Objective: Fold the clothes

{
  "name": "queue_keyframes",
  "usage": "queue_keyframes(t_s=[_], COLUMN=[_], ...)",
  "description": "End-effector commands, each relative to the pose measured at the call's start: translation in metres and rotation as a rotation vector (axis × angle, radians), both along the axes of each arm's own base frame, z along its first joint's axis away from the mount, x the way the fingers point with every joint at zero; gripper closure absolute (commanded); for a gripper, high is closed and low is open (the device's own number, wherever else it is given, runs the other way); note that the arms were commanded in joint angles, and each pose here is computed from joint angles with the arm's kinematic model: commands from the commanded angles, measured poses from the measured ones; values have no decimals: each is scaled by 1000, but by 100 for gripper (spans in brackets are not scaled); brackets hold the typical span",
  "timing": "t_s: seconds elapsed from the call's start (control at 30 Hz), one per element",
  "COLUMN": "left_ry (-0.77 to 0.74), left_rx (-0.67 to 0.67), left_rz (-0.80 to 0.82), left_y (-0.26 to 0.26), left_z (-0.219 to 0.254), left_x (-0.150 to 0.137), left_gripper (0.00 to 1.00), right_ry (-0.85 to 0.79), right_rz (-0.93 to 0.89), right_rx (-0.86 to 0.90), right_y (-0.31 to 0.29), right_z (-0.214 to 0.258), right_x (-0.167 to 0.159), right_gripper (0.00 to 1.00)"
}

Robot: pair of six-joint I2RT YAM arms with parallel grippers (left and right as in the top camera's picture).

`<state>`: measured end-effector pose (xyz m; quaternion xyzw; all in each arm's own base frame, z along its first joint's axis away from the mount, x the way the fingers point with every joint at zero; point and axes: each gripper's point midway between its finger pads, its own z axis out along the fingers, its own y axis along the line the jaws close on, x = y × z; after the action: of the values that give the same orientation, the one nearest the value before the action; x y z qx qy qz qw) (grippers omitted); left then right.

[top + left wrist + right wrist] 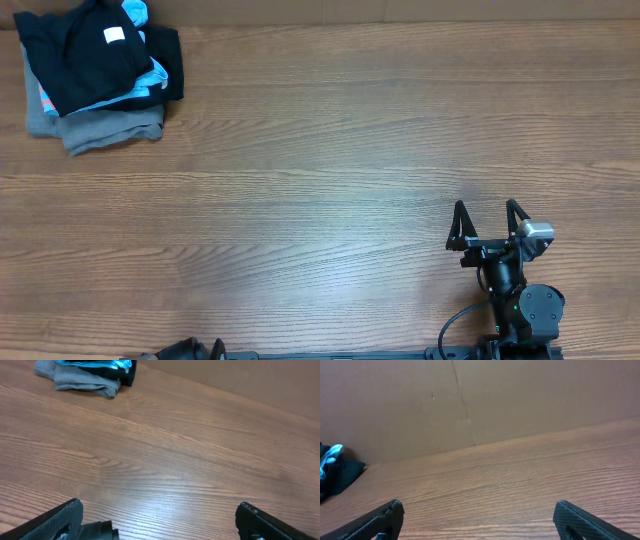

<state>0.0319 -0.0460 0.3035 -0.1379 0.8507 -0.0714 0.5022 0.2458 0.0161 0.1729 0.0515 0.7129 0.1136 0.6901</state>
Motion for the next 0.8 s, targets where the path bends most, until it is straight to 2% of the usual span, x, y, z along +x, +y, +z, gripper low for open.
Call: queue_keyframes(t_s=[0.0,0.33,0.53,0.77], left_ry=[-36,-239,-375,-450], left_rx=[8,53,85,108], left_rz=[15,-179,-248,-254], left_y=[3,3,6,12], left_z=[6,33,10,-16], left_x=[3,46,88,132], left_gripper=[0,0,0,0], right_ry=[-5,-5,-5,-5], right_rz=[3,3,3,3], right_rx=[-4,-4,-4,-4], right_y=[0,0,0,0], right_z=[-2,-2,-2,-2], right_x=[0,0,0,0], right_gripper=[0,0,0,0])
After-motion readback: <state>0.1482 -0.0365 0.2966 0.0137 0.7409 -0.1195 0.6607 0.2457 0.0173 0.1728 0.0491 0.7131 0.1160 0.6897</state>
